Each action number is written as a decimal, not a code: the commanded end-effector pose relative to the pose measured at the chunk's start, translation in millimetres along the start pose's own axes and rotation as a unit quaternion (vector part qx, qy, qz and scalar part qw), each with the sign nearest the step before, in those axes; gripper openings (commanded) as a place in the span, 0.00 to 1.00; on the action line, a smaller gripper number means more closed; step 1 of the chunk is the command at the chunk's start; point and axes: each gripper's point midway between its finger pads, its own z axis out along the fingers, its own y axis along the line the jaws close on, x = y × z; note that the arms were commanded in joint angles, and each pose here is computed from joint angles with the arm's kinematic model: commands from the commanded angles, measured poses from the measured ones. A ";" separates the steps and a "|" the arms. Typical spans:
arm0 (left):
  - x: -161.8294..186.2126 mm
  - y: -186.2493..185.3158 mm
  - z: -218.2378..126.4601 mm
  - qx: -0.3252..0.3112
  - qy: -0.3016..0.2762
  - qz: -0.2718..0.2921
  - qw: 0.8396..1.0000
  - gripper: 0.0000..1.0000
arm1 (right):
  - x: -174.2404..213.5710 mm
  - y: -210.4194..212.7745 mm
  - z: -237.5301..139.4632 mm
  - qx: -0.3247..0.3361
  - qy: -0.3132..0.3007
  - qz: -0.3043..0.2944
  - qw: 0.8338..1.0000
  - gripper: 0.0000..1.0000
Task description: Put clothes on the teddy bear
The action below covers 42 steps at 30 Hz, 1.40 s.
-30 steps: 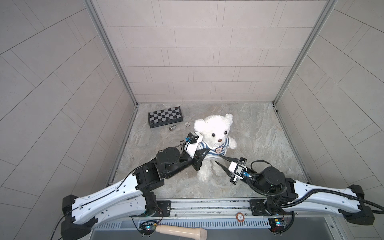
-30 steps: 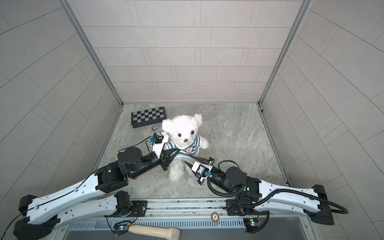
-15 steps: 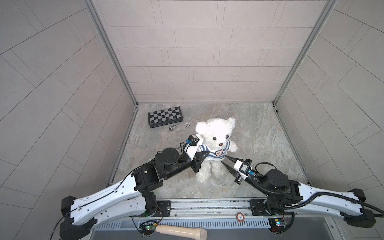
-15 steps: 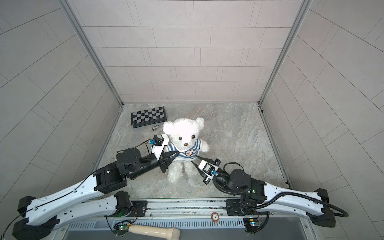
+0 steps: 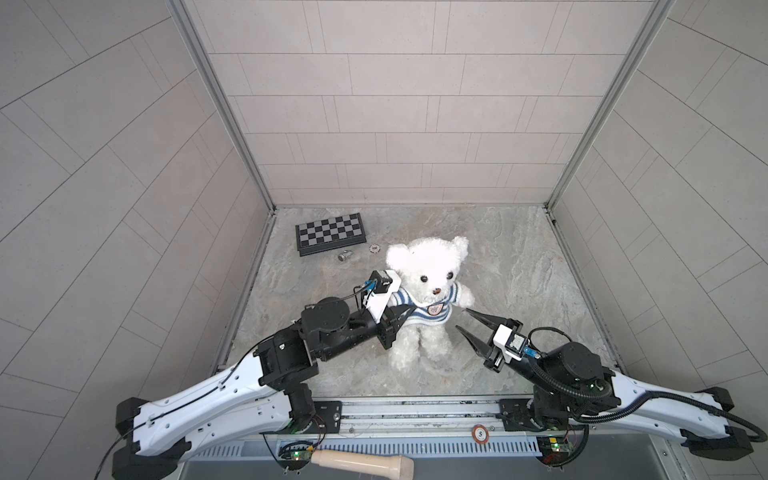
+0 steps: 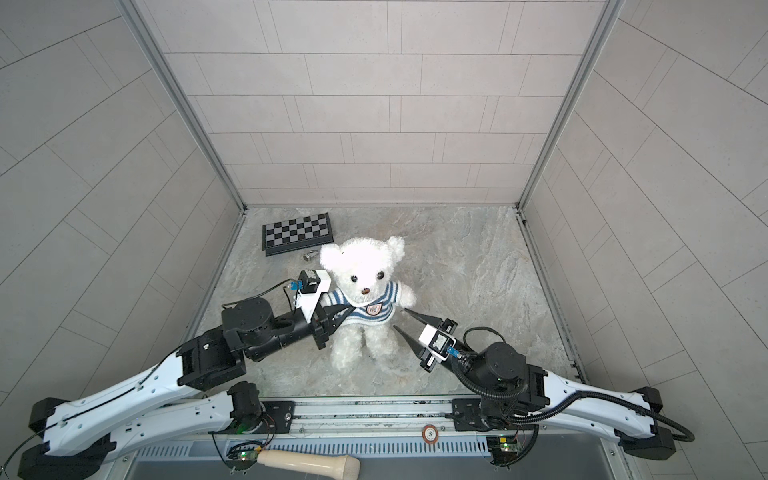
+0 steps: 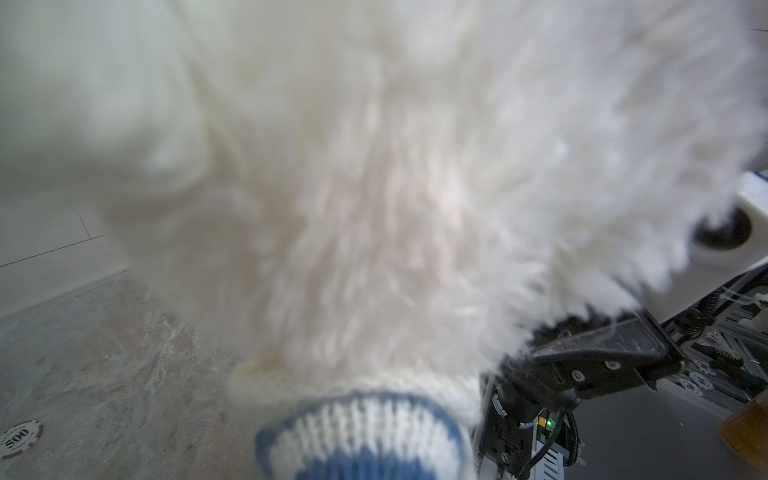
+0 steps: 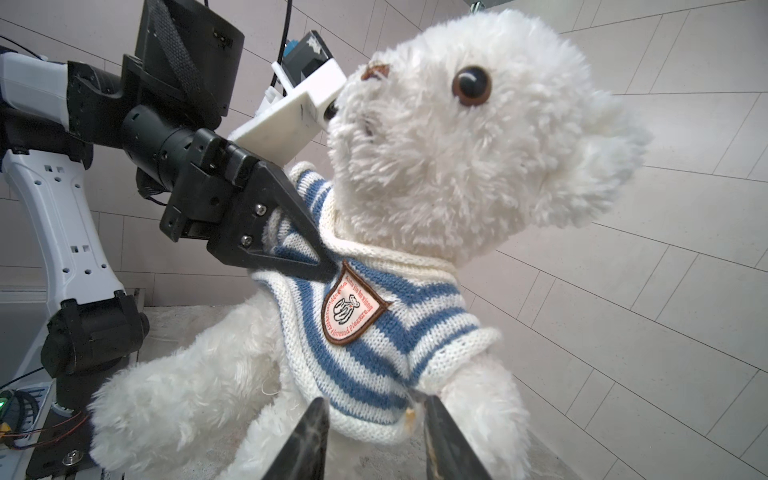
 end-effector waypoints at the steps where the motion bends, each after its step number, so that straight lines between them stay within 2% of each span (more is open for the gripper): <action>1: -35.6 -16.4 -16.6 0.040 -0.048 0.012 0.998 0.00 | -31.5 -2.8 -2.2 -0.013 -0.045 0.027 0.999 0.45; 3: -28.6 -14.4 -20.6 0.035 -0.038 0.049 0.997 0.00 | -38.7 -9.0 0.5 -0.010 -0.027 0.079 0.996 0.59; 7: -15.0 -2.2 -23.3 0.006 -0.021 0.103 0.994 0.00 | -44.9 -8.4 11.2 -0.029 0.038 0.110 0.993 0.64; 10: -12.0 -13.2 -23.1 0.039 -0.019 0.124 0.991 0.00 | -40.8 -11.6 11.0 -0.020 0.042 0.121 0.992 0.74; 11: -10.6 -18.7 -22.3 0.055 -0.020 0.129 0.990 0.00 | -40.6 -6.1 12.4 -0.039 0.046 0.122 0.991 0.77; 14: -8.0 -30.6 -21.2 0.091 -0.031 0.134 0.986 0.00 | -37.4 10.2 21.0 -0.103 0.064 0.140 0.983 0.77; 19: -15.5 -47.8 -22.7 0.137 -0.043 0.145 0.979 0.00 | -26.1 12.7 35.1 -0.124 0.083 0.150 0.977 0.84; 23: -17.4 -54.0 -18.5 0.154 -0.037 0.147 0.976 0.00 | -32.8 22.0 44.8 -0.153 0.067 0.162 0.973 0.84; 25: -18.6 -55.9 -18.3 0.159 -0.039 0.145 0.976 0.00 | -31.8 25.3 49.1 -0.160 0.064 0.167 0.971 0.81; 30: -21.6 -53.8 -22.0 0.152 -0.045 0.141 0.977 0.00 | -35.0 23.9 45.8 -0.156 0.036 0.170 0.972 0.62; 32: -22.3 -51.1 -25.1 0.144 -0.051 0.139 0.978 0.00 | -37.8 21.3 42.2 -0.151 0.026 0.168 0.974 0.46; 35: -22.2 -47.6 -28.9 0.135 -0.056 0.136 0.980 0.00 | -42.2 15.0 36.9 -0.142 0.009 0.173 0.975 0.29; 36: -22.1 -45.9 -29.9 0.130 -0.057 0.135 0.981 0.02 | -44.5 12.0 35.4 -0.139 0.002 0.176 0.974 0.22; 37: -21.9 -43.9 -30.9 0.124 -0.059 0.135 0.981 0.11 | -44.6 9.5 34.6 -0.136 -0.002 0.182 0.974 0.15; 39: -20.2 -39.7 -33.1 0.113 -0.061 0.135 0.983 0.36 | -45.1 3.2 34.3 -0.131 -0.011 0.194 0.972 0.02; 40: -18.7 -38.1 -34.3 0.110 -0.062 0.132 0.983 0.47 | -43.7 -0.7 35.3 -0.128 -0.011 0.202 0.971 0.00; 42: -16.1 -37.1 -37.2 0.109 -0.063 0.125 0.984 0.78 | -41.9 -11.2 37.0 -0.119 -0.011 0.218 0.969 0.00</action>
